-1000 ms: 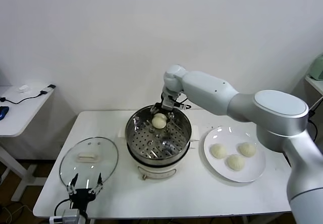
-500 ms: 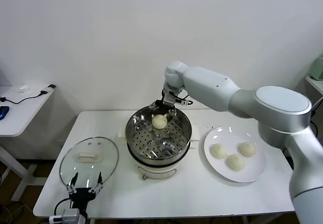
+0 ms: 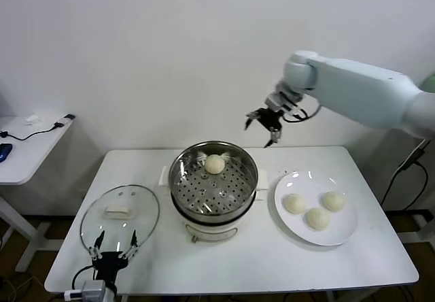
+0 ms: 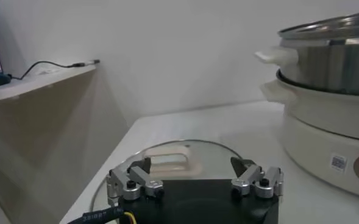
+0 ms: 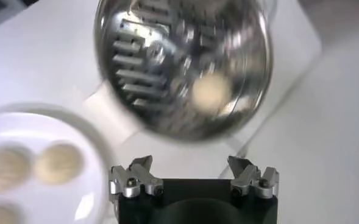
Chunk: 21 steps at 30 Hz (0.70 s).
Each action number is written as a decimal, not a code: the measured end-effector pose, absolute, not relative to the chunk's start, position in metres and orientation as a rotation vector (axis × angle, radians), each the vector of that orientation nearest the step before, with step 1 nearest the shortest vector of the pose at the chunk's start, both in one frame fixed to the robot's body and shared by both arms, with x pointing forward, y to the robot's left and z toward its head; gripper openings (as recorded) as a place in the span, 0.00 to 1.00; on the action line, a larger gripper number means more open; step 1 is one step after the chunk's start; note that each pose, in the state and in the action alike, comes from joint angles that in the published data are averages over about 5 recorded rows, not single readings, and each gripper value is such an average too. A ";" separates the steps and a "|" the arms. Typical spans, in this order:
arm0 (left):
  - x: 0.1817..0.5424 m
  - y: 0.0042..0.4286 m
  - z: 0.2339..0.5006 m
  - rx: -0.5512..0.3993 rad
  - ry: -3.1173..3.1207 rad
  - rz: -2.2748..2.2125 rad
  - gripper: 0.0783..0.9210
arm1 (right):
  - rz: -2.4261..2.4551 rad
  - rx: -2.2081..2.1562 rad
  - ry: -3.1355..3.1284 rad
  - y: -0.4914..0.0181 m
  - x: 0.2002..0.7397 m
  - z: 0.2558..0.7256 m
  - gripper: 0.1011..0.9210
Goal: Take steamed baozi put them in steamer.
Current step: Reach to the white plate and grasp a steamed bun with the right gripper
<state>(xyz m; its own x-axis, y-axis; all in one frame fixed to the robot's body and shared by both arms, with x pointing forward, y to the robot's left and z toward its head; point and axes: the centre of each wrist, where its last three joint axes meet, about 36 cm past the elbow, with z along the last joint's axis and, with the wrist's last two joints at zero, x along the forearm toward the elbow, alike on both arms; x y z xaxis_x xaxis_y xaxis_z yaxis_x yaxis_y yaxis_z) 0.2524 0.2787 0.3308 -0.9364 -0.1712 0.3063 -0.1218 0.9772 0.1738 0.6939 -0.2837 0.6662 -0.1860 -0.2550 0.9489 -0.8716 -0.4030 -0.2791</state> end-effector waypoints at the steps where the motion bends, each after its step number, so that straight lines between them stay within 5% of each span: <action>1: 0.253 0.280 0.331 0.216 -2.800 -0.217 0.88 | 1.588 1.556 -1.329 -0.291 0.689 0.659 0.88; 21: 0.252 0.278 0.326 0.241 -2.789 -0.190 0.88 | 1.221 1.250 -1.403 -0.317 0.659 0.518 0.88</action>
